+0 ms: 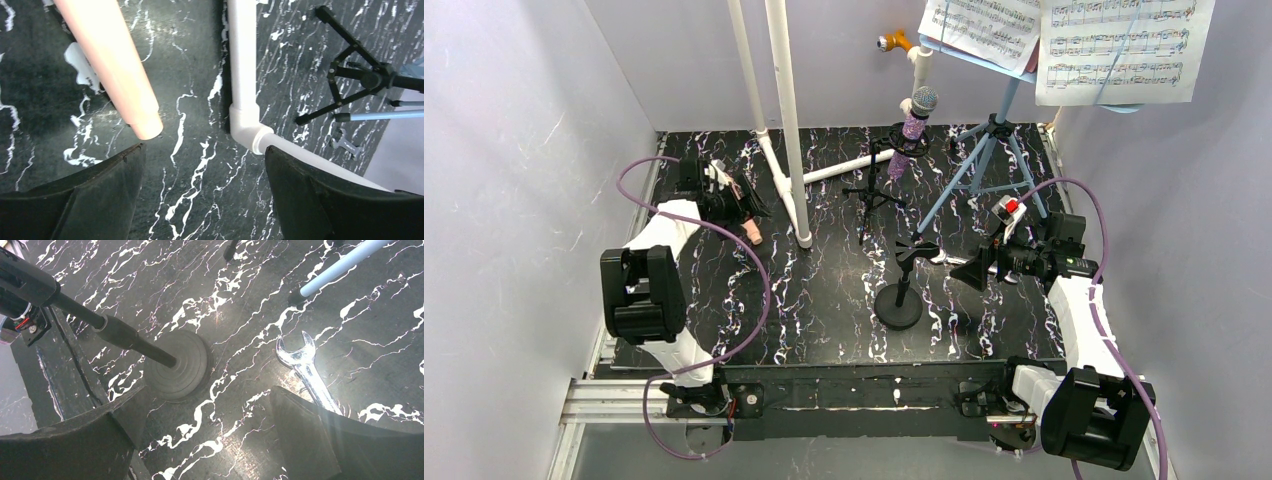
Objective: Pack up the instrument practice props
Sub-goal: Place the microphone at the center of the board.
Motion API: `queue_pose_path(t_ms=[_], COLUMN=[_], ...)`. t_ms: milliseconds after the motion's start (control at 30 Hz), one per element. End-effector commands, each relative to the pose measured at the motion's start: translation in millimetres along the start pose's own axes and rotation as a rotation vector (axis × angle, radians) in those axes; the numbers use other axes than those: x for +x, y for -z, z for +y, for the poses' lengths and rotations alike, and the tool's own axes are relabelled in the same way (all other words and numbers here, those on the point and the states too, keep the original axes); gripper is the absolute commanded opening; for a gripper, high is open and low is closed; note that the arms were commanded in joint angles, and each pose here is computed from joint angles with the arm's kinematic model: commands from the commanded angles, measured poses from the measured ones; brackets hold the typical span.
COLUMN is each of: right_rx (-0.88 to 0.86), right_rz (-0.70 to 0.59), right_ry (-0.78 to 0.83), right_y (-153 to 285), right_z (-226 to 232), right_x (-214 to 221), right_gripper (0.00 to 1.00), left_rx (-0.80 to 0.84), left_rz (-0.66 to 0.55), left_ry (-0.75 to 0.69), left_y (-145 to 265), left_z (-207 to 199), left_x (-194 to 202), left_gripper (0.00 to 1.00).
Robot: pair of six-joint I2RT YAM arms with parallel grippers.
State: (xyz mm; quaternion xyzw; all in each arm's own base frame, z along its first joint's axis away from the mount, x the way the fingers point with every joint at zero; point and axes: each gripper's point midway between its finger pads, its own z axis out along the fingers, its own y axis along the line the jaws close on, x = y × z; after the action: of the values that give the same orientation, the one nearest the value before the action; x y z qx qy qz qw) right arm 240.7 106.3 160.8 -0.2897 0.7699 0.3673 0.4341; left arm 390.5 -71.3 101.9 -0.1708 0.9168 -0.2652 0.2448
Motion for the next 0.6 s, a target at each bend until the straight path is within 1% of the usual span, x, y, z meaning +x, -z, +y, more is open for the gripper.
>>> queue_pose_path(t_ms=[0,100,200,300,567], right_rx=[0.003,0.003,0.003,0.003,0.007], right_rz=[-0.013,-0.012,-0.012,-0.011,-0.009], right_ry=[0.035,0.034,0.034,0.032,0.034], right_y=[0,0,0,0,0], right_z=[-3,-4,-4,-4,-4], right_x=[-3,-3,-3,-3,-2], right_gripper=[0.98,0.98,0.99,0.98,0.98], left_rx=[-0.071,-0.155,-0.273,-0.35,-0.386], left_rz=[-0.033,-0.041,-0.042,-0.012,0.025], left_ry=[-0.025,-0.001,0.035,0.064,0.083], left_y=[14,17,19,16,-1], left_z=[15,30,50,64,70], left_x=[2,4,5,6,-7], left_gripper=[0.87,0.89,0.92,0.92,0.88])
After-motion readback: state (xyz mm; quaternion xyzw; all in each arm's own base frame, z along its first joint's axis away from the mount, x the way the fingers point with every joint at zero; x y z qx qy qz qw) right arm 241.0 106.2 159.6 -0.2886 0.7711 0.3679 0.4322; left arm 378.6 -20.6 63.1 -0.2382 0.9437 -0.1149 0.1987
